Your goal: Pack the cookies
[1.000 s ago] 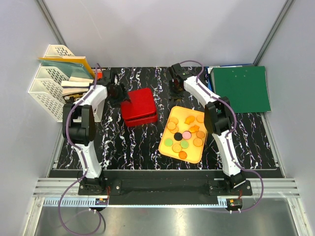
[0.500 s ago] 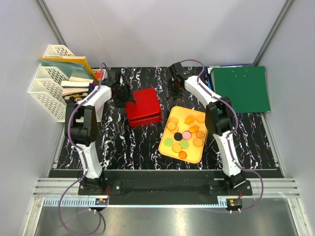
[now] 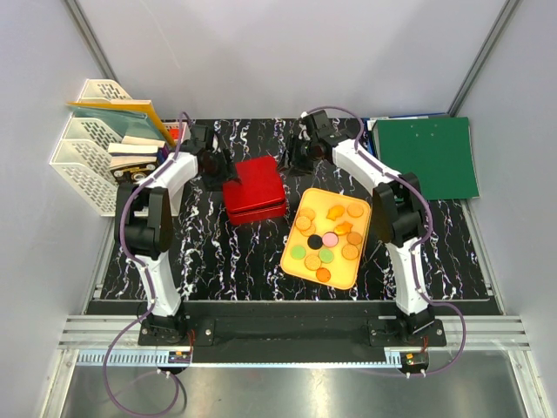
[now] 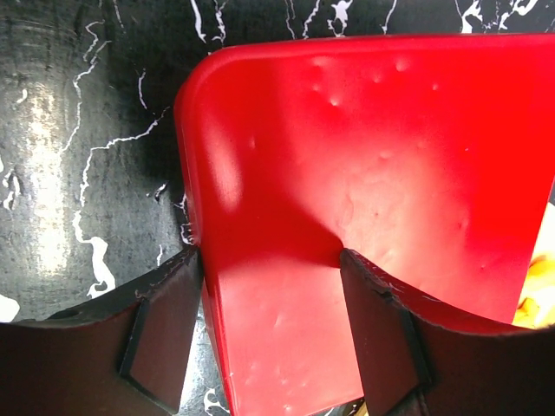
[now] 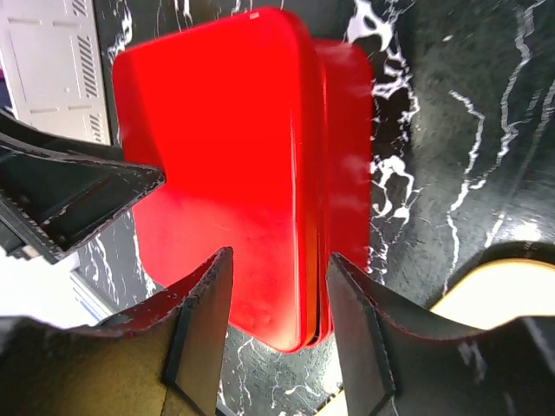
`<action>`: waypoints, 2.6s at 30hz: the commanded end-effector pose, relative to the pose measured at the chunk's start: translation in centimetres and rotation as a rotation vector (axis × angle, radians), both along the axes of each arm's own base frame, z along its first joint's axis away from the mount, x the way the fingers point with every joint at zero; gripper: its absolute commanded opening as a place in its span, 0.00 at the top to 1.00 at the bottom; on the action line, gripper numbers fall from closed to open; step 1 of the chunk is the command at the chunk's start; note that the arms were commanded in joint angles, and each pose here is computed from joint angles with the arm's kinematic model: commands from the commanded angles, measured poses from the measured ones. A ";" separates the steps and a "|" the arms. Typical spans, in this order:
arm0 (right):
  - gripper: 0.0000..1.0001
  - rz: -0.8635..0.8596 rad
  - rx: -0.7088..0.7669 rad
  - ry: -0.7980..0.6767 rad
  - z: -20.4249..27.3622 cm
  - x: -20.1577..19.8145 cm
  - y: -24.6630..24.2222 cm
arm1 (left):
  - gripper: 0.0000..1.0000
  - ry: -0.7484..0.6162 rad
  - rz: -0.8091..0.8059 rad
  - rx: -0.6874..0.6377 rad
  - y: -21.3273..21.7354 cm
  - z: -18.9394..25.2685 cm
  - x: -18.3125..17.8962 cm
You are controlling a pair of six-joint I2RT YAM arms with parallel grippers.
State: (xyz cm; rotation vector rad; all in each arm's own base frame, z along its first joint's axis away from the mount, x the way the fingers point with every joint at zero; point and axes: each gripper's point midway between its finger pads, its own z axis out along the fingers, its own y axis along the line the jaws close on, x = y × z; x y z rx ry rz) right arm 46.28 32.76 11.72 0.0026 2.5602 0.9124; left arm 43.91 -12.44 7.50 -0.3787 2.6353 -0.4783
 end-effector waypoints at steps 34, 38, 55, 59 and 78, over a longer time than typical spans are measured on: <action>0.63 0.040 -0.073 0.102 -6.0 -4.4 -2.5 | 0.25 -0.089 0.142 0.066 2.5 5.4 0.4; 0.62 0.047 -0.082 0.093 -5.7 -4.8 -2.7 | 0.25 -0.067 0.160 0.057 2.8 4.6 0.7; 0.77 0.030 0.004 0.008 2.1 -7.4 -3.2 | 0.25 -0.076 0.207 -0.009 4.3 4.3 6.0; 1.00 0.068 -0.025 0.064 0.2 -11.6 -3.4 | 0.25 -0.057 0.187 -0.039 3.6 2.7 7.8; 1.00 0.066 0.027 0.151 -4.5 -12.1 1.8 | 0.35 0.008 0.105 -0.155 1.0 -1.9 10.2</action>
